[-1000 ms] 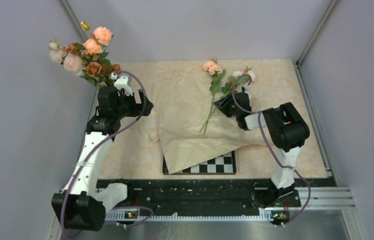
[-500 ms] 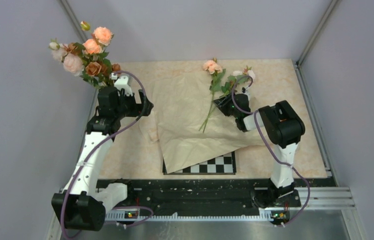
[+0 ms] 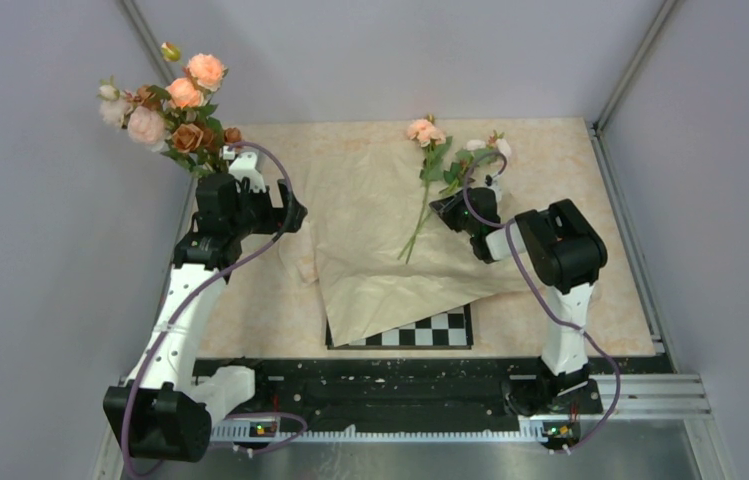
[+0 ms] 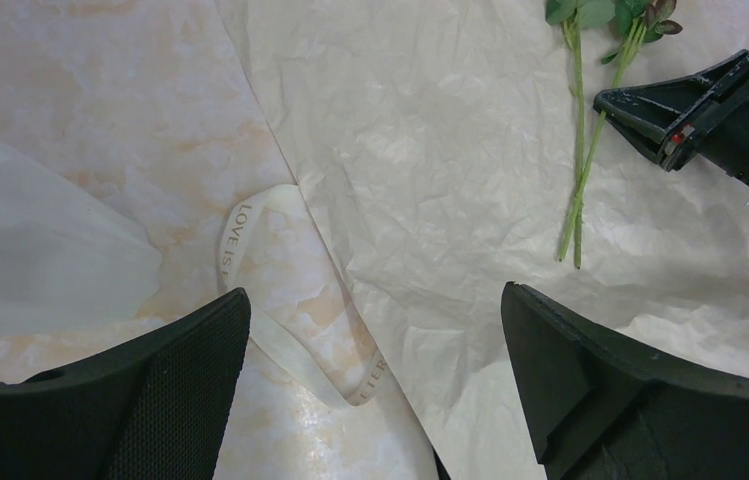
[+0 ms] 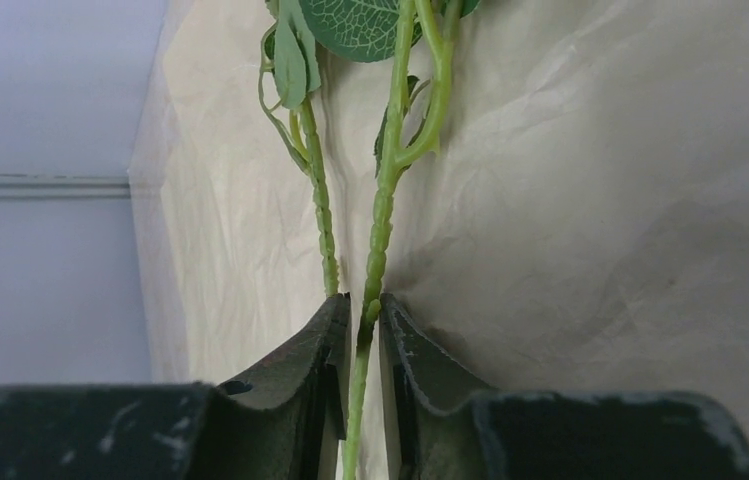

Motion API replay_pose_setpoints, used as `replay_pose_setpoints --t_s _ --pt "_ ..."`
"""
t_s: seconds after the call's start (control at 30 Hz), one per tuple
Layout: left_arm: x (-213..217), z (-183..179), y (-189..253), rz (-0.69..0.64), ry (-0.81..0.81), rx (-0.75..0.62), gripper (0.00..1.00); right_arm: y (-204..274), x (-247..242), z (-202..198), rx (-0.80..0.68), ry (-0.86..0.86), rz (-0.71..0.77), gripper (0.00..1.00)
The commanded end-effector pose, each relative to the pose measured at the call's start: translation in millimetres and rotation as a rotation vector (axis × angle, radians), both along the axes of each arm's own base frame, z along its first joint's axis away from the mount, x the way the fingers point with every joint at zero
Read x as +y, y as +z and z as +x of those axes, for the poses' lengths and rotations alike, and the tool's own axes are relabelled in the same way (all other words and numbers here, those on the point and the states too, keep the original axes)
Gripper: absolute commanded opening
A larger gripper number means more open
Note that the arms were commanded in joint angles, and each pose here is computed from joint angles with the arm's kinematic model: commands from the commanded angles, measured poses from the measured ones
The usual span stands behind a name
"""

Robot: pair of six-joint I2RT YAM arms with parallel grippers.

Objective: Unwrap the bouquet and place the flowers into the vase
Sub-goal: Pick up the fake flower from the wrapping paper.

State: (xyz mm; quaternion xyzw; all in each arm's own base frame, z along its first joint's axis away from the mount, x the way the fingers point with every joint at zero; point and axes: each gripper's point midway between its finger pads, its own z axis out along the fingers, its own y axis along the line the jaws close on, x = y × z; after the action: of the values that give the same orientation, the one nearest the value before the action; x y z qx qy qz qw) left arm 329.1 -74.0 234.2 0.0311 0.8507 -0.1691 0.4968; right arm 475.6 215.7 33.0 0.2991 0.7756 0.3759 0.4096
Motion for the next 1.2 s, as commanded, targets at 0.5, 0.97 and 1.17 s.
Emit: replay_pose_setpoints --t_s 0.5,0.97,1.17 --pt "-4.7 -1.5 13.0 0.001 -0.044 -0.067 0.99 53.3 -6.2 8.6 -0.156 -0.002 -0.032 0.00" --pt "-29.0 -10.3 27.7 -0.091 -0.136 -0.097 0.99 145.2 -8.5 -14.5 -0.350 0.066 -0.105 0.00" --pt "-65.6 -27.8 78.7 -0.312 -0.222 -0.190 0.99 198.8 16.0 -49.7 -0.483 0.270 -0.203 0.00"
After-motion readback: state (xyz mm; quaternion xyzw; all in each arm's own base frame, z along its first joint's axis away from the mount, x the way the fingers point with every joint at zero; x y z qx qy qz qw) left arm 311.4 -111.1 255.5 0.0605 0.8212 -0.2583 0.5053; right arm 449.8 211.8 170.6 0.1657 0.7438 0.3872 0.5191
